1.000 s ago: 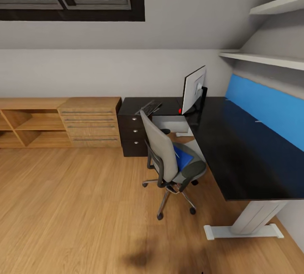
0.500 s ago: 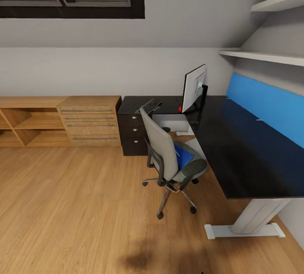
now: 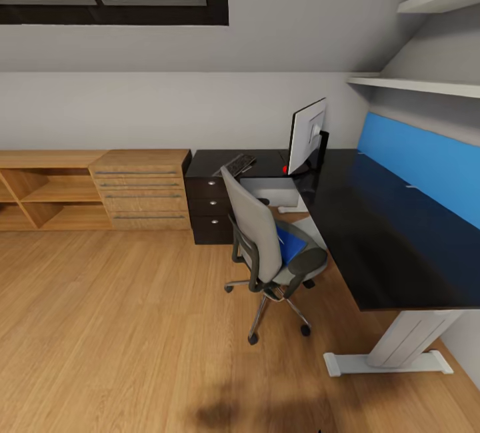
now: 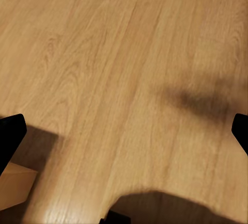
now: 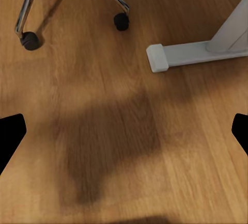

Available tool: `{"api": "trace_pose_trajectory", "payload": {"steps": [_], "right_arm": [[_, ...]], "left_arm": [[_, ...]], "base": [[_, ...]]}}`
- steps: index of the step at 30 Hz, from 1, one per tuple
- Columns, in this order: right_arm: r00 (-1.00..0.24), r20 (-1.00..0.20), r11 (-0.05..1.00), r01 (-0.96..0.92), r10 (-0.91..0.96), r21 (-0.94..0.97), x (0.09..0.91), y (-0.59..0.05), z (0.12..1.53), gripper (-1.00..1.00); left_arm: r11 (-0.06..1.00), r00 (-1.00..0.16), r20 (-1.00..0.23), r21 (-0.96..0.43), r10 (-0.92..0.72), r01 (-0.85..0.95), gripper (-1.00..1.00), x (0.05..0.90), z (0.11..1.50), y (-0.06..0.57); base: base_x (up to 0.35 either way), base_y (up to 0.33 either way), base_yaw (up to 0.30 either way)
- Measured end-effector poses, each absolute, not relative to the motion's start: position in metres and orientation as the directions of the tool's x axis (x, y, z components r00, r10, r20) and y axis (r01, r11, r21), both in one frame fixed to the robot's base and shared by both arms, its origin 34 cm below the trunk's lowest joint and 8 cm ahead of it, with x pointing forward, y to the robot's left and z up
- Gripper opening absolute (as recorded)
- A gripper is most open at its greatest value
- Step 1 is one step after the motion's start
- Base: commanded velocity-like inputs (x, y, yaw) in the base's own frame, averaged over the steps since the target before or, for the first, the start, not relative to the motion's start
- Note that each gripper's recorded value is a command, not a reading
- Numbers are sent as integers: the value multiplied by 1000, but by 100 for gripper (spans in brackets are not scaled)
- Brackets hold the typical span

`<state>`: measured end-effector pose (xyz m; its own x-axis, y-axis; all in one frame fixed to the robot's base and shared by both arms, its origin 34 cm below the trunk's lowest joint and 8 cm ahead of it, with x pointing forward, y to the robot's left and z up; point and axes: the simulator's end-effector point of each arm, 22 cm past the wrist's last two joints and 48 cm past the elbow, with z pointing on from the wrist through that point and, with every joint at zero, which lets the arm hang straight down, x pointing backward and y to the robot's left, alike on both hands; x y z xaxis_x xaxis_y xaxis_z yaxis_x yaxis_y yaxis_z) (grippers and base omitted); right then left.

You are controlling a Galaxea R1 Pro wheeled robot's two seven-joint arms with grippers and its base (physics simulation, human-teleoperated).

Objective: In the bedroom, organize the workspace by keeping the computer under the desk, ensuring the monitor is on the desk, placing the keyboard on the desk next to the monitor, placing the mouse on the desk next to the keyboard, moving the folder from the swivel chair onto the desk next to the mouse, stacking the notebook on top of the folder with the pen on top of the notebook, and positioning the swivel chair next to the desk.

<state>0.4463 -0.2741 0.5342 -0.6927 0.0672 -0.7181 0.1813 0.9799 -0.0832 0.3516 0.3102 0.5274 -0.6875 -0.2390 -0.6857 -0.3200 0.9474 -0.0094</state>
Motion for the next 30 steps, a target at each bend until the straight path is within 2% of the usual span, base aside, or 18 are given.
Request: {"api": "trace_pose_trajectory", "payload": {"steps": [30], "right_arm": [[-690, -721, 980, 182, 64, -87, 445, -277, 484, 100]], "left_arm": [[946, -691, -681, -8, -242, -323, 100, 348, 476, 310]], "base": [[0, 0, 0]]}}
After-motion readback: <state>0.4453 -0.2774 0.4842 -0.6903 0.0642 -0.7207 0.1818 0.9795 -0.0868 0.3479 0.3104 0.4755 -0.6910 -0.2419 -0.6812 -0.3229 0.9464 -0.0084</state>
